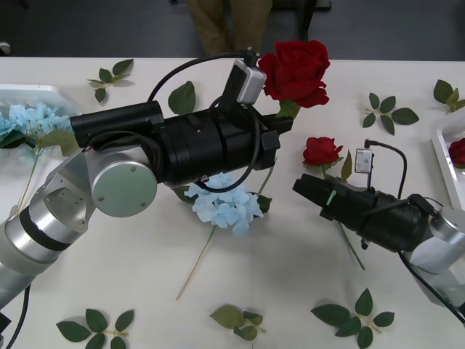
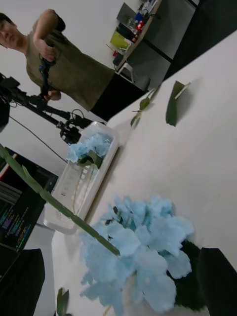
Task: Place the red flowers into the right box and the blue flowers into the left box. If a person shows an open palm, hand one flower to the person first, then continue sorting.
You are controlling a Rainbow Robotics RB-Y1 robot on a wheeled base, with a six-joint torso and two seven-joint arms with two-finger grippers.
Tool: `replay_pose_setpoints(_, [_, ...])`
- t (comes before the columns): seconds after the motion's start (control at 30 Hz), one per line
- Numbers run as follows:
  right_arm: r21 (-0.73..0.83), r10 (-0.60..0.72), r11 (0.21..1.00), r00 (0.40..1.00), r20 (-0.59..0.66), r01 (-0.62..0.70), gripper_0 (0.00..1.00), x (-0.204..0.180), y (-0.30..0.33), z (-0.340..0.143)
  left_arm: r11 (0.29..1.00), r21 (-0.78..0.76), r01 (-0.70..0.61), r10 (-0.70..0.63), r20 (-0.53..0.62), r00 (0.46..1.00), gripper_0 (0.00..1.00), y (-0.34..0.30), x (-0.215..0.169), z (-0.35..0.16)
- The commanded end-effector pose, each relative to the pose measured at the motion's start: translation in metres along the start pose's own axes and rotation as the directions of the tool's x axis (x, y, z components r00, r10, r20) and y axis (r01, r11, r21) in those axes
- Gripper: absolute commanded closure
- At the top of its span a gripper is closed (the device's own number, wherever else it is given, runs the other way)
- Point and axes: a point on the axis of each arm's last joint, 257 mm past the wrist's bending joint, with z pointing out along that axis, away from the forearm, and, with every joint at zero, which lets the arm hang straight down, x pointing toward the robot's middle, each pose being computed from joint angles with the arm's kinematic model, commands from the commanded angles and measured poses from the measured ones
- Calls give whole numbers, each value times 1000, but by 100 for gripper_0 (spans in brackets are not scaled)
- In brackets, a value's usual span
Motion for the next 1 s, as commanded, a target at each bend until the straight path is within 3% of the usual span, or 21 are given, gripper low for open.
replay_pose_setpoints(0.03, [-89, 19, 996, 999, 45, -15, 11, -20, 30, 45, 1000, 11, -7, 7, 27, 1000, 100, -8, -4, 1])
replay_pose_setpoints(0.6, [-181, 55, 982, 998, -7, -55, 11, -3, 67, 90, 1000, 8, -11, 10, 32, 999, 100, -7, -6, 1])
replay_pose_setpoints(0.63, [-183, 52, 982, 999, -10, -53, 16, -2, 68, 93, 1000, 8, -9, 9, 31, 999, 100, -7, -5, 0])
replay_pose_setpoints(0.73, [-189, 47, 981, 999, -16, -50, 46, -2, 72, 99, 1000, 11, -2, 2, 32, 999, 100, -8, -5, 0])
replay_pose_setpoints(0.8, [-187, 43, 981, 999, -10, -44, 74, -6, 73, 103, 1000, 13, -2, 2, 31, 1000, 100, -8, -5, 0])
replay_pose_setpoints(0.83, [-186, 40, 982, 999, -9, -41, 82, -7, 72, 104, 1000, 12, -1, 1, 30, 1000, 100, -8, -4, 0])
replay_pose_setpoints(0.87, [-181, 41, 983, 999, -6, -41, 100, -8, 72, 107, 1000, 12, -3, 2, 30, 1000, 100, -8, -4, 0])
replay_pose_setpoints(1.0, [-177, 41, 983, 999, 0, -40, 100, -10, 72, 110, 1000, 11, -5, 5, 30, 1000, 100, -7, -5, 0])
